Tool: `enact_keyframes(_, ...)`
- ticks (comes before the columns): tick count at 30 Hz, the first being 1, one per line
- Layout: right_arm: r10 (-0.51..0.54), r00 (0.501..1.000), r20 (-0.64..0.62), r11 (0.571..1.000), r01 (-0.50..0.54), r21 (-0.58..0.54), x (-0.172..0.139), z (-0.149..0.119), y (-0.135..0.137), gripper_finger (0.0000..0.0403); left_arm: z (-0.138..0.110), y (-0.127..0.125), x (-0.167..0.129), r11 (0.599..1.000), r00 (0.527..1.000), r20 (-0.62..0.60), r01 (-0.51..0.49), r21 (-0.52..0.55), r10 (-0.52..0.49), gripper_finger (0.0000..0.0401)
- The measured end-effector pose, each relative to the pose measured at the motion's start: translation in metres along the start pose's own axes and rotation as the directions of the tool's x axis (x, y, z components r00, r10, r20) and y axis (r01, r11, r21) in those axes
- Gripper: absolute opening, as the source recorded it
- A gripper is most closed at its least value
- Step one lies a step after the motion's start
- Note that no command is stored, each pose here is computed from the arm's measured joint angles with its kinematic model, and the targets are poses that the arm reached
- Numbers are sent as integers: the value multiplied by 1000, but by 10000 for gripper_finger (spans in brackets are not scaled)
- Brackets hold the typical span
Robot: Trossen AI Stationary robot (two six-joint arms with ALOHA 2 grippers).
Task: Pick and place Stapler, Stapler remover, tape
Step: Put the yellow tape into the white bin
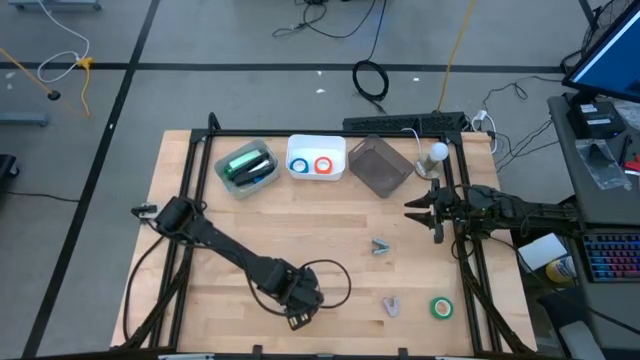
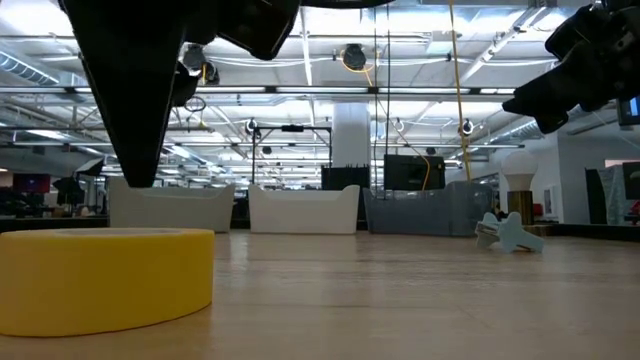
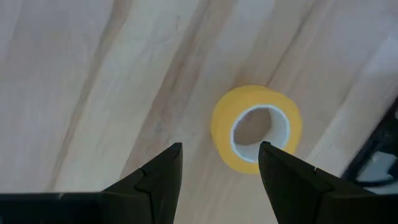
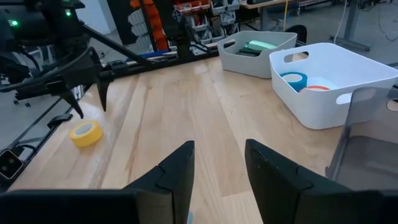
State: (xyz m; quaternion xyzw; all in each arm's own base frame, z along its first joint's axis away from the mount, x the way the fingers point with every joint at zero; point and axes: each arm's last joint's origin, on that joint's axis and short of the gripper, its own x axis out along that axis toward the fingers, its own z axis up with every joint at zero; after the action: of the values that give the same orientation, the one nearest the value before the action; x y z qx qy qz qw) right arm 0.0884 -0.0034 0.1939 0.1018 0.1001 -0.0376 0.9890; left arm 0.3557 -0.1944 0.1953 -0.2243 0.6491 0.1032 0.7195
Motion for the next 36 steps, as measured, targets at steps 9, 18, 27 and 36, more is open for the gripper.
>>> enact_keyframes(9,-4,1000,-15,1000,4,9,0,-1,0,134,1,-1,20,999,999,-17,-38,19,39,212)
enact_keyframes(18,-5,1000,-21,1000,5,19,0,-2,0,134,1,-3,50,999,994,-96,-40,25,42,211)
enact_keyframes(27,-5,1000,-20,1000,5,19,0,-2,0,134,7,2,47,997,995,-86,-42,67,47,108)
enact_keyframes(36,-4,1000,-17,1000,5,22,0,-2,0,134,33,24,37,988,994,-103,-15,155,31,35)
